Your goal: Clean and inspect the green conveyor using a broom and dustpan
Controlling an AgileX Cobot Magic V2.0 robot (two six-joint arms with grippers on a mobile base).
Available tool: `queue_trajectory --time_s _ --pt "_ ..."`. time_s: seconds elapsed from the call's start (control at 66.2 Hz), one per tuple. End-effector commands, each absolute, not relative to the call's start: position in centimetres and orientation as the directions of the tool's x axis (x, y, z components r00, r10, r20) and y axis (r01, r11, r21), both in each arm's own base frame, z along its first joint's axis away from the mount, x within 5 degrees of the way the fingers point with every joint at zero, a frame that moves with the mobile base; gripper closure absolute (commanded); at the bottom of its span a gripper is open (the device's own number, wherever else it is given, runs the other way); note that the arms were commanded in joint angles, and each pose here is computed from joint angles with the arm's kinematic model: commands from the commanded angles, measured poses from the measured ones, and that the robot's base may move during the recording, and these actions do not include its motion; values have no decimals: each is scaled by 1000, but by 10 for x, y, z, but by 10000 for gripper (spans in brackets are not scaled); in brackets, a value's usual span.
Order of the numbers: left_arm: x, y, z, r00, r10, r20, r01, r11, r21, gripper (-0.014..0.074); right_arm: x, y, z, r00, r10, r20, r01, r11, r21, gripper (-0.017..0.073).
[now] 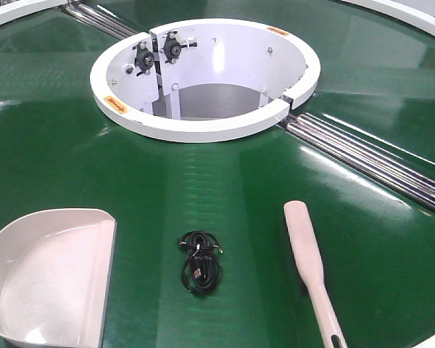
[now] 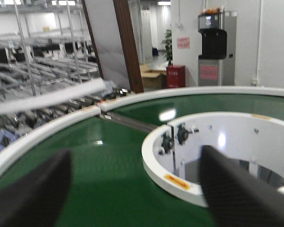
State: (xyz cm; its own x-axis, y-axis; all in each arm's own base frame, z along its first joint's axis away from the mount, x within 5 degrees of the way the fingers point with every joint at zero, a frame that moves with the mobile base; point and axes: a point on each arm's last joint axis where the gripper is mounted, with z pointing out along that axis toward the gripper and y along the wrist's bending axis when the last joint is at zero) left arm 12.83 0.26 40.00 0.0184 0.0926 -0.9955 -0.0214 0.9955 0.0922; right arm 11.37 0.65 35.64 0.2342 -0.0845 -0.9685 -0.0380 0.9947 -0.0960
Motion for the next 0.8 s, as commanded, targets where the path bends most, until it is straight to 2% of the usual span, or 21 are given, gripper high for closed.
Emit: queue_trajectory --time_s 0.0,0.091,0.212,0.363,0.423,0.484,0.589,0.68,0.786 --pt "134 1 411 61 64 -996 -13 998 64 -120 113 6 372 325 -97 -941 -25 993 -111 55" --pt "134 1 409 42 65 -997 -11 998 64 -118 113 6 372 321 -80 -944 -30 995 -94 2" --pt "134 1 409 41 66 -997 -11 998 65 -87 118 9 370 260 -6 -966 -71 997 -25 -3" --pt "134 1 408 31 65 -997 -10 998 65 -39 138 29 365 50 -98 -994 -199 974 -106 -3" --pt "134 1 408 28 65 -997 -10 998 65 -20 148 41 362 -29 -121 -992 -267 958 -109 -3" --pt "134 1 408 27 65 -997 -10 998 65 -8 164 55 357 -165 -151 -975 -319 943 -92 -3" --pt "134 1 408 27 65 -997 -10 998 65 2 195 77 344 -415 -192 -889 -342 939 -43 -3" --pt "134 1 408 25 65 -998 -10 998 65 2 226 87 329 -613 -190 -767 -284 959 -10 -3" --pt "134 1 407 19 65 -998 -9 998 65 2 253 96 320 -751 -216 -624 -248 968 -37 -3"
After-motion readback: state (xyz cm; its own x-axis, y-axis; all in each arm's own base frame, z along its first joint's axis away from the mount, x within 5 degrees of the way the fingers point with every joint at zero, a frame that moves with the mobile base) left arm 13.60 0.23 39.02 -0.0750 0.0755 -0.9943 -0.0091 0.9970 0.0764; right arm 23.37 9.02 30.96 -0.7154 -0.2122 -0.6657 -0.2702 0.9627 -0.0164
